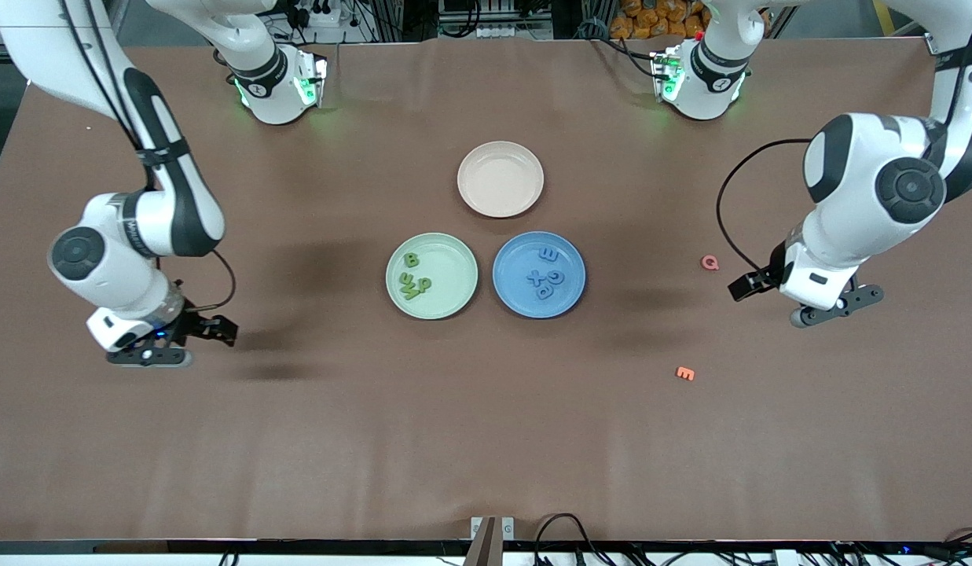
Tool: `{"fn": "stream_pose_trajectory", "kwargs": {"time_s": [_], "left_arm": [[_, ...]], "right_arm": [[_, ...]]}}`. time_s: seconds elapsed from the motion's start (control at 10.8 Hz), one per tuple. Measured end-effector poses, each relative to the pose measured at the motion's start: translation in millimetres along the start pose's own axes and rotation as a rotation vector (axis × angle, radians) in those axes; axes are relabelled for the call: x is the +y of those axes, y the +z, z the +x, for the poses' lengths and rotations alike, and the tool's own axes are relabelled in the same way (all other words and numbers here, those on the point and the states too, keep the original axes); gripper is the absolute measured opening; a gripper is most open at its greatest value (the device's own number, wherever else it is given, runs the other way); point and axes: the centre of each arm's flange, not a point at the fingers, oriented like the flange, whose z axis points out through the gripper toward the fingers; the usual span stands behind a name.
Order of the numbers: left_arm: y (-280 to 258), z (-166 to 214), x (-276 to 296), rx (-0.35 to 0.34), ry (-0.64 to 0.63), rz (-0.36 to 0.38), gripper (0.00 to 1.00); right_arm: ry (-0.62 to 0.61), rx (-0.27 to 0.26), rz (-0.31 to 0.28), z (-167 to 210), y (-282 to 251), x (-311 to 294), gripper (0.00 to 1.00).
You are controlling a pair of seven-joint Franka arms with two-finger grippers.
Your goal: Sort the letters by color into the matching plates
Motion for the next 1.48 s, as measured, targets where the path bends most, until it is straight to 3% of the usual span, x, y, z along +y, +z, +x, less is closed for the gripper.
{"fn": "stream_pose_trajectory", "kwargs": {"time_s": [0.37, 0.65, 0.93, 1.3, 1.48], "left_arm": [[-46.2, -14.6, -24.1, -0.036, 0.115, -0.004, 1.00], [-77.0, -28.3, -28.8, -0.033, 0.118, -0.017, 1.00], [-103.0, -39.0, -35.1, -0.020, 0.116, -0.024, 1.00], [-149.0, -51.4, -45.4, -0.026, 0.163, -0.023, 1.00], [-170.6, -50.9, -57.2, -0.033, 0.189, -0.028, 1.00]], "right_arm": [[0.002, -0.028, -0.031, 3.7, -5.1, 72.1, 1.00], [0.016, -0.045, -0.034, 14.7, -28.5, 85.1, 1.00], [0.037, -0.078, -0.006, 24.1, -94.4, 83.4, 1.00], [0.024, -0.166, 0.002, 23.6, -199.6, 71.2, 1.00], [0.020, -0.151, 0.001, 29.0, -235.3, 68.4, 1.00]]}}
